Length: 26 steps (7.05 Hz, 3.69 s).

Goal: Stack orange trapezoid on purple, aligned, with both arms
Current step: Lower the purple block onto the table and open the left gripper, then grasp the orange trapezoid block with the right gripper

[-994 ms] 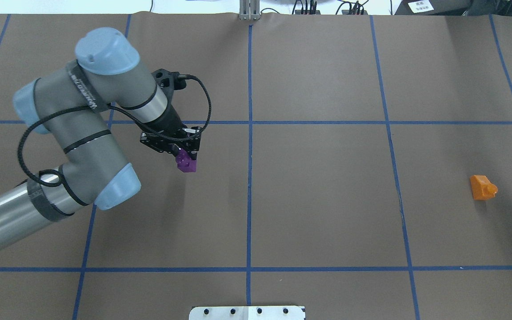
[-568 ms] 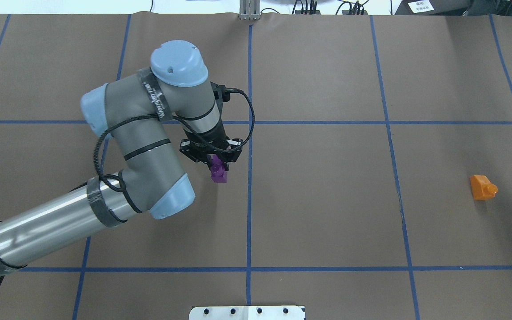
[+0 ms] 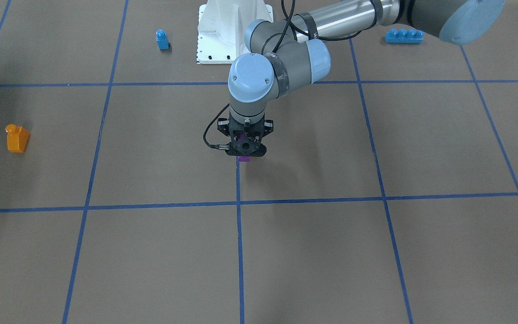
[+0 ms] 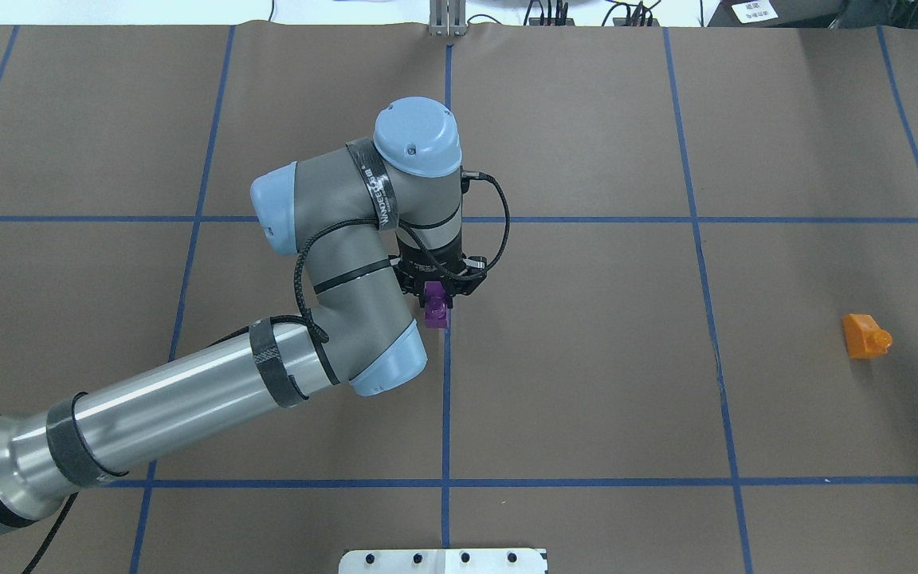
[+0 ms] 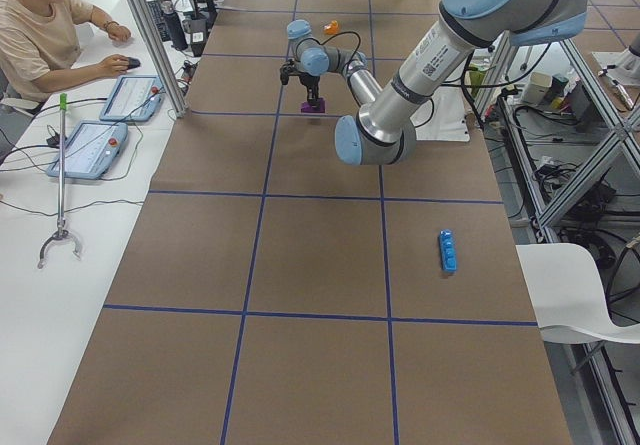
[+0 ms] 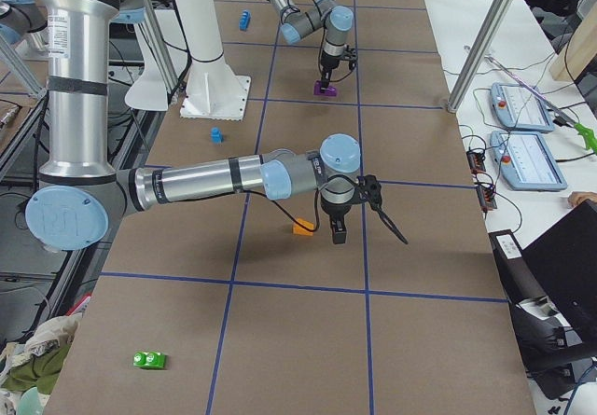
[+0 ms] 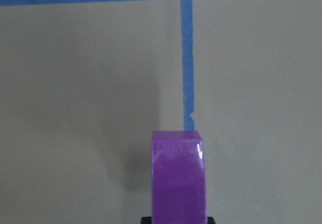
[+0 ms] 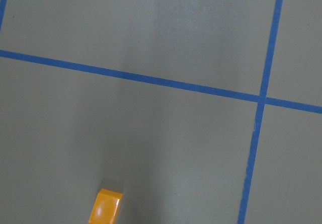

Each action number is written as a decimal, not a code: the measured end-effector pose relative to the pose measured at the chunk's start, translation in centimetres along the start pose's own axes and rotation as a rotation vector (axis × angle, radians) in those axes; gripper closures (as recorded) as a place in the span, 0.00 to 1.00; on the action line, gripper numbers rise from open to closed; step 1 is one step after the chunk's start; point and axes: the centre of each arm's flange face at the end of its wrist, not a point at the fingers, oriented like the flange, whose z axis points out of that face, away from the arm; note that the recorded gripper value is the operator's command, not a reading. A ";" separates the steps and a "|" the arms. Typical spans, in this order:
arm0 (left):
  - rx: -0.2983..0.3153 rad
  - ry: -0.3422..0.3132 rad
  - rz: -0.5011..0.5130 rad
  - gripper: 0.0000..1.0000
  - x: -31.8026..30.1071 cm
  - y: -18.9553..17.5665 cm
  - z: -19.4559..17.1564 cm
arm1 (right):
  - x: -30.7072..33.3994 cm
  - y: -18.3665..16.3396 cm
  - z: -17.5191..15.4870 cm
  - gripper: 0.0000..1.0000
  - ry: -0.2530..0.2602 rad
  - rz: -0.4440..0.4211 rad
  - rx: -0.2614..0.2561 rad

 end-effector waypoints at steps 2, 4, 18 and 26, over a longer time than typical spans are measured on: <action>0.006 0.012 -0.056 1.00 0.7 -0.4 1.7 | 0.0 0.1 0.1 0.00 0.000 0.000 -0.003; 0.004 0.012 -0.064 0.94 0.8 -0.3 2.1 | 0.1 0.2 0.2 0.00 0.000 0.000 -0.006; 0.050 0.036 -0.044 0.00 2.0 0.3 0.0 | -4.4 0.4 3.9 0.00 -0.075 -0.086 -0.084; 0.109 0.085 -0.096 0.00 2.0 0.0 -4.0 | -10.1 2.9 13.4 0.00 0.032 0.188 -0.168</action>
